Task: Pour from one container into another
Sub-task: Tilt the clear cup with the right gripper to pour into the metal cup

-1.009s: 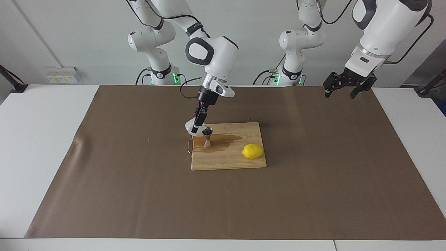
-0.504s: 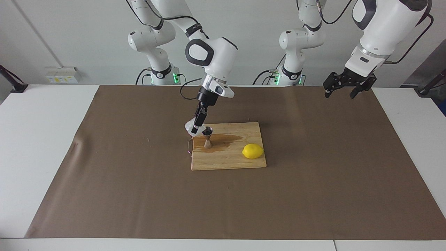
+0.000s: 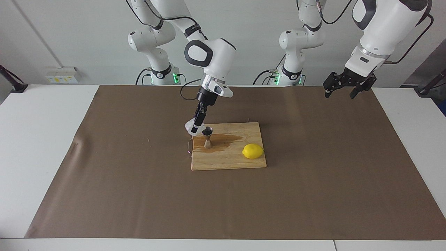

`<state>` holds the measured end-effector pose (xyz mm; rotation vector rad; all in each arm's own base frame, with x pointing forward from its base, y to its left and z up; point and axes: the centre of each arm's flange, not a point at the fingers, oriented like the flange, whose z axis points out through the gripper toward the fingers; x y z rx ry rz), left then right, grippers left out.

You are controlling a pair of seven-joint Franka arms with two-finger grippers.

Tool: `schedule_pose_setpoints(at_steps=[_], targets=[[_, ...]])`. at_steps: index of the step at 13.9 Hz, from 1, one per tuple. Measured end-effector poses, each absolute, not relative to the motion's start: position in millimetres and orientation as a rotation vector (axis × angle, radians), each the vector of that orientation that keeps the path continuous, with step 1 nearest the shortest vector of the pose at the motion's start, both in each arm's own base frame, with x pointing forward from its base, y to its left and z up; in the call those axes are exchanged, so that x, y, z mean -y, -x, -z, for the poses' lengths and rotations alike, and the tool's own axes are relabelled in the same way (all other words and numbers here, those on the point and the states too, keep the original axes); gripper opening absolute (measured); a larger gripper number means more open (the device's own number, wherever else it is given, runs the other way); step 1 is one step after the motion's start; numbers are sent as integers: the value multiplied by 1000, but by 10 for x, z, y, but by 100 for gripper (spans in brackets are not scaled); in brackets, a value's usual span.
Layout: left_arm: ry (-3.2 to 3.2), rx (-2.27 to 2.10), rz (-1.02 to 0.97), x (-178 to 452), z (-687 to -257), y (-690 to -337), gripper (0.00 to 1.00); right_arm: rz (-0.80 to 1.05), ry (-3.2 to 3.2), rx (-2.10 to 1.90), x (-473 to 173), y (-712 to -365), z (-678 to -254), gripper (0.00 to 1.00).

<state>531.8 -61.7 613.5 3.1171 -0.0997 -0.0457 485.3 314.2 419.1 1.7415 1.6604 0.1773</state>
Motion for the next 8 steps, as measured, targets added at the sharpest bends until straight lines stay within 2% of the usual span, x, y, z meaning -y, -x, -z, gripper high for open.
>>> schedule_pose_setpoints(at_steps=[8], targets=[[-3117,100,46,617,-6135,-5318,100,-218,-1787,-1628,-3154,-4846,-4178,51]])
